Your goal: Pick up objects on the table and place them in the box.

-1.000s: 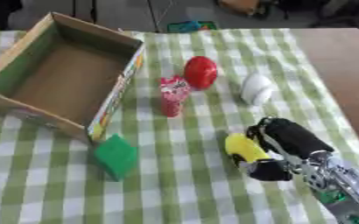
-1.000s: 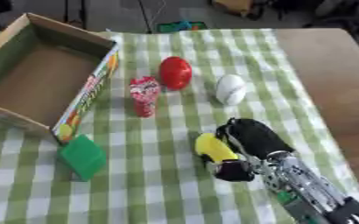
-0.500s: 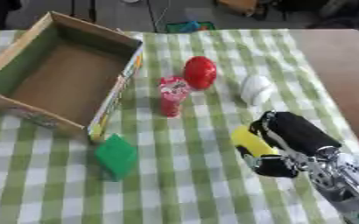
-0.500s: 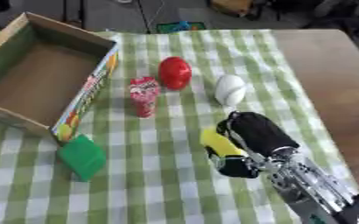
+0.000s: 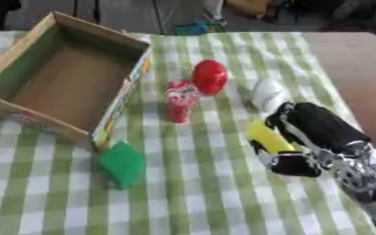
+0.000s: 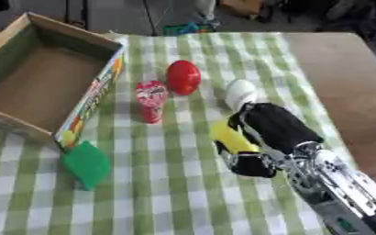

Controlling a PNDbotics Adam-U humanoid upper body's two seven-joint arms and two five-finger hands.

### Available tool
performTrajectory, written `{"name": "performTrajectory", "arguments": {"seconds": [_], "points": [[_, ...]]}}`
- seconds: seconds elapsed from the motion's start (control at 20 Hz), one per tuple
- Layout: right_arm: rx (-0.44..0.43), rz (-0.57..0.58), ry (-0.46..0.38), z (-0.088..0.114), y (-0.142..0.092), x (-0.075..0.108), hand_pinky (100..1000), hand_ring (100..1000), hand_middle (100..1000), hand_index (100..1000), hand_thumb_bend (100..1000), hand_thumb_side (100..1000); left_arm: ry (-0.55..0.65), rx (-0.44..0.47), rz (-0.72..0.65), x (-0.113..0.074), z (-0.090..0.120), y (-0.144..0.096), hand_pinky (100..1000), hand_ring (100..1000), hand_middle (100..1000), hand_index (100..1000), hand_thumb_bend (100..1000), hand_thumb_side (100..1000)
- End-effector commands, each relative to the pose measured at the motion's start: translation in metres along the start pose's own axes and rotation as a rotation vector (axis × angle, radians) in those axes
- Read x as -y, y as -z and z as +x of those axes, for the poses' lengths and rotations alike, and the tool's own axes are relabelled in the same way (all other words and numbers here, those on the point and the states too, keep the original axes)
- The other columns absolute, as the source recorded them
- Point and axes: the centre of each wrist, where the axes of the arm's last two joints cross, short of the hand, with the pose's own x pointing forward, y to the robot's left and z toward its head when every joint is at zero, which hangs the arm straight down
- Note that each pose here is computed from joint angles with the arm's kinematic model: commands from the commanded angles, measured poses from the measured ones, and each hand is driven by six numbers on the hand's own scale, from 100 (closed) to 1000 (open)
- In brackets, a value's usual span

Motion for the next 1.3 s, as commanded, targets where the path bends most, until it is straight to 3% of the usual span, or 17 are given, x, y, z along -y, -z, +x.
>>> {"name": "performTrajectory", "arguments": {"seconds": [0.05,0.3,0.45,0.75,1.0,1.3], "points": [[0.044,-0.053,-0.047,-0.004,0.0,0.021,745,635,242,432,100,354,0.007,0.036,-0.016,-0.001,0.004,0.009,770,734,736,769,100,1000],[0.131,-0.144,-0.099,0.0,0.011,0.058,746,627,243,424,100,389,0.004,0.031,-0.023,-0.001,0.004,0.009,770,734,735,770,100,1000],[0.174,-0.245,-0.13,0.007,0.018,0.09,746,625,243,421,100,392,0.001,0.027,-0.029,-0.001,0.004,0.008,770,734,735,770,100,1000],[0.225,-0.363,-0.105,0.027,0.025,0.135,748,623,240,407,100,394,-0.012,0.017,-0.037,0.002,0.004,0.006,770,734,735,770,100,1000],[0.213,-0.371,-0.092,0.045,0.028,0.154,754,622,239,405,100,394,-0.028,0.013,-0.043,0.005,0.005,0.006,770,734,735,770,100,1000],[0.109,-0.403,-0.113,0.054,0.076,0.163,759,620,239,402,100,395,-0.074,0.015,-0.051,0.013,0.006,0.008,770,734,734,770,100,1000]]}}
